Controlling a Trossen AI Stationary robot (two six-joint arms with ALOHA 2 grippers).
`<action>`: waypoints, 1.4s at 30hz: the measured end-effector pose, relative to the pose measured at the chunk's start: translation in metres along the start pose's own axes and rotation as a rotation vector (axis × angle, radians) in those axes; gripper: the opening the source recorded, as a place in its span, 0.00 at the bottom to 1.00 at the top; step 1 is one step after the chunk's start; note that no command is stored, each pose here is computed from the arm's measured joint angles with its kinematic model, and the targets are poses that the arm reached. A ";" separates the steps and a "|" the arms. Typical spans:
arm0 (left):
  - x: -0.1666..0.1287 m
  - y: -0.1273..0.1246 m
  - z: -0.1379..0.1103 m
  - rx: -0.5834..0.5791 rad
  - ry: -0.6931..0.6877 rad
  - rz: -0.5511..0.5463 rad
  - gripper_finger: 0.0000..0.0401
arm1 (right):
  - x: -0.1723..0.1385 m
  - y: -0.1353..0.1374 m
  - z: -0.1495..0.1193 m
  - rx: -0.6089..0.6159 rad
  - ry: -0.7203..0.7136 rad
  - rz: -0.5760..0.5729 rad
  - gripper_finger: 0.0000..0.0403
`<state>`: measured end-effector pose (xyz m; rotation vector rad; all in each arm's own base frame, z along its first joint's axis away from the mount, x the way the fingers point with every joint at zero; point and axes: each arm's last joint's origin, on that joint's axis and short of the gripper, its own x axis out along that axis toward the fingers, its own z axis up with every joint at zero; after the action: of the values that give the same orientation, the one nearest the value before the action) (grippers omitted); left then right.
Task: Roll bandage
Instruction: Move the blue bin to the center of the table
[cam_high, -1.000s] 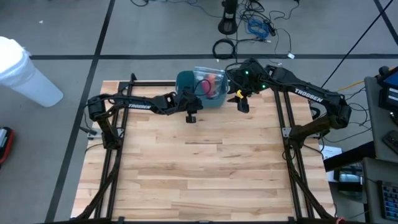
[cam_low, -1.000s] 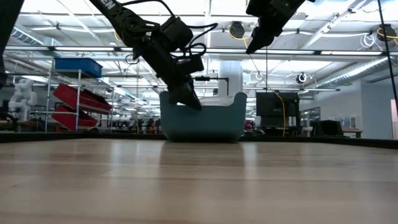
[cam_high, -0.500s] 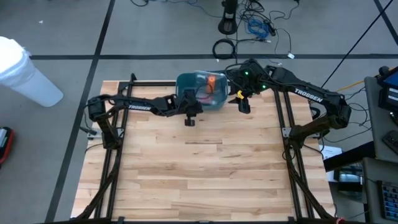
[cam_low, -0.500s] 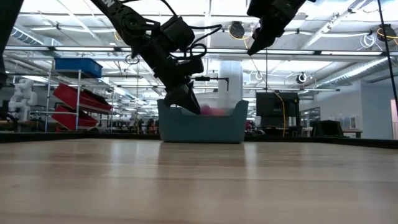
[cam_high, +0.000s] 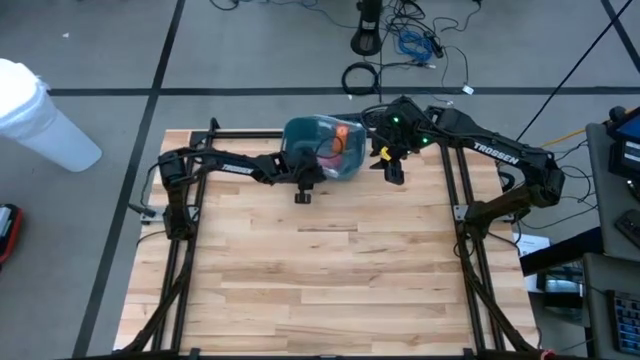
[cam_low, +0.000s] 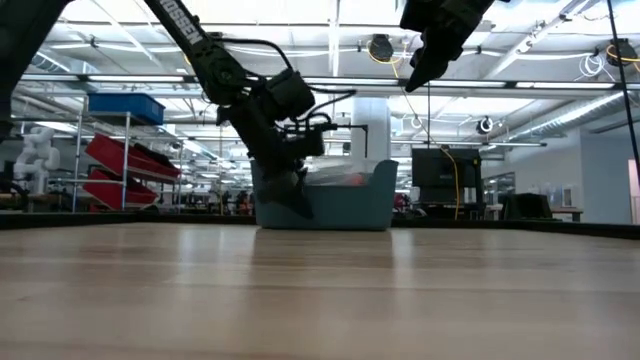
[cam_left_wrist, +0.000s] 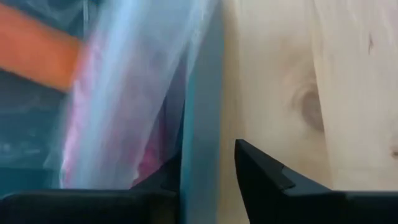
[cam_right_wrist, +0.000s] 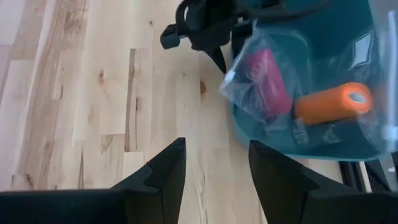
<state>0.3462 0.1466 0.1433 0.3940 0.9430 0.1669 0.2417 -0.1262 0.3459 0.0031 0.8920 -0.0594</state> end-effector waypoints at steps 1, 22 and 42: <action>0.002 -0.002 -0.001 0.003 0.008 -0.005 0.27 | 0.000 0.000 0.000 0.002 0.001 0.000 0.40; -0.031 -0.093 0.048 -0.116 -0.043 -0.181 0.06 | -0.001 0.005 -0.011 0.105 0.115 0.040 0.02; -0.093 -0.196 0.117 -0.251 -0.224 -0.255 0.28 | -0.008 0.106 -0.054 0.117 -0.126 0.199 0.19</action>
<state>0.3812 -0.0911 0.1959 0.0567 0.7321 0.0069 0.2008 -0.0186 0.3157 0.1952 0.7577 0.0728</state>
